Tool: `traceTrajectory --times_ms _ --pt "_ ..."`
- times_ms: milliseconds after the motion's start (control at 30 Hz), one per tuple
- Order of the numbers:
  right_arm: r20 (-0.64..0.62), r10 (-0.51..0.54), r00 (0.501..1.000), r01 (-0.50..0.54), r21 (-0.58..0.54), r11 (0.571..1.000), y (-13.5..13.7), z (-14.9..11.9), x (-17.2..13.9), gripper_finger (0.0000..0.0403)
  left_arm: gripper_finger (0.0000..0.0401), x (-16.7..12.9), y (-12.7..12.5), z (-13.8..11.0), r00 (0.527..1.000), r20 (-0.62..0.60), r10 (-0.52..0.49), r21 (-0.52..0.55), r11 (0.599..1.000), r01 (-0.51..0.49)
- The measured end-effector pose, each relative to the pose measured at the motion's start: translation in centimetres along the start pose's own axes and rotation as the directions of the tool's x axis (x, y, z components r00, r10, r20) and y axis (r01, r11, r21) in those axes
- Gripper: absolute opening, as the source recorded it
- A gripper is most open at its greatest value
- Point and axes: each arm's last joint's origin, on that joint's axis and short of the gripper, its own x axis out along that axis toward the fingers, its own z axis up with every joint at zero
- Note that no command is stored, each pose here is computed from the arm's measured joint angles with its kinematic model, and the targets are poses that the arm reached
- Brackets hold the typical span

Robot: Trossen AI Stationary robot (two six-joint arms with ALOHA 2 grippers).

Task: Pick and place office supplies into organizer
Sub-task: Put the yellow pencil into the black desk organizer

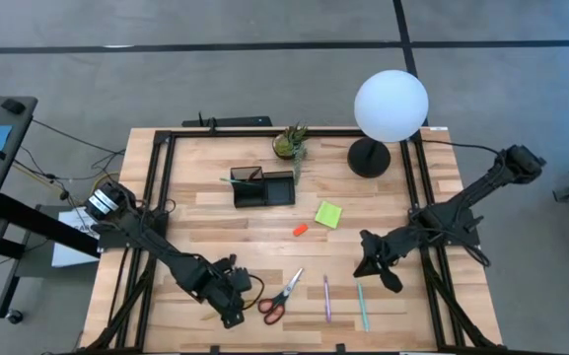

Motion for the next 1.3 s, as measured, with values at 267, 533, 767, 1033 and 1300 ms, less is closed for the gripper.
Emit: traceTrajectory --times_ms 267,533,767,1033,1300 --pt "0.019 -0.031 0.999 0.031 0.024 0.999 -0.7 0.4 -0.1 0.0008 0.013 0.0 -0.3 -0.7 1.0 -0.021 -0.015 0.027 0.999 0.016" --pt "0.024 -0.041 0.999 0.04 0.032 0.999 -1.0 0.5 -0.1 0.0008 0.0165 0.0 -0.3 -0.9 1.0 -0.02 -0.006 0.032 0.999 0.006" --pt "0.012 -0.048 0.999 0.048 0.033 0.998 -1.0 0.4 -0.1 0.0008 0.0153 0.7 -1.1 -1.8 0.999 -0.036 -0.034 0.034 0.999 0.036" --pt "-0.017 -0.066 0.998 0.067 0.037 0.997 -1.3 0.2 -0.1 0.0008 0.0142 2.9 -1.9 -2.6 0.999 -0.036 -0.041 -0.003 0.999 0.041" --pt "-0.034 -0.078 0.996 0.08 0.039 0.996 -1.4 0.0 -0.1 0.0008 0.0129 4.2 -1.0 -2.7 0.997 -0.021 0.073 -0.043 0.996 -0.074"
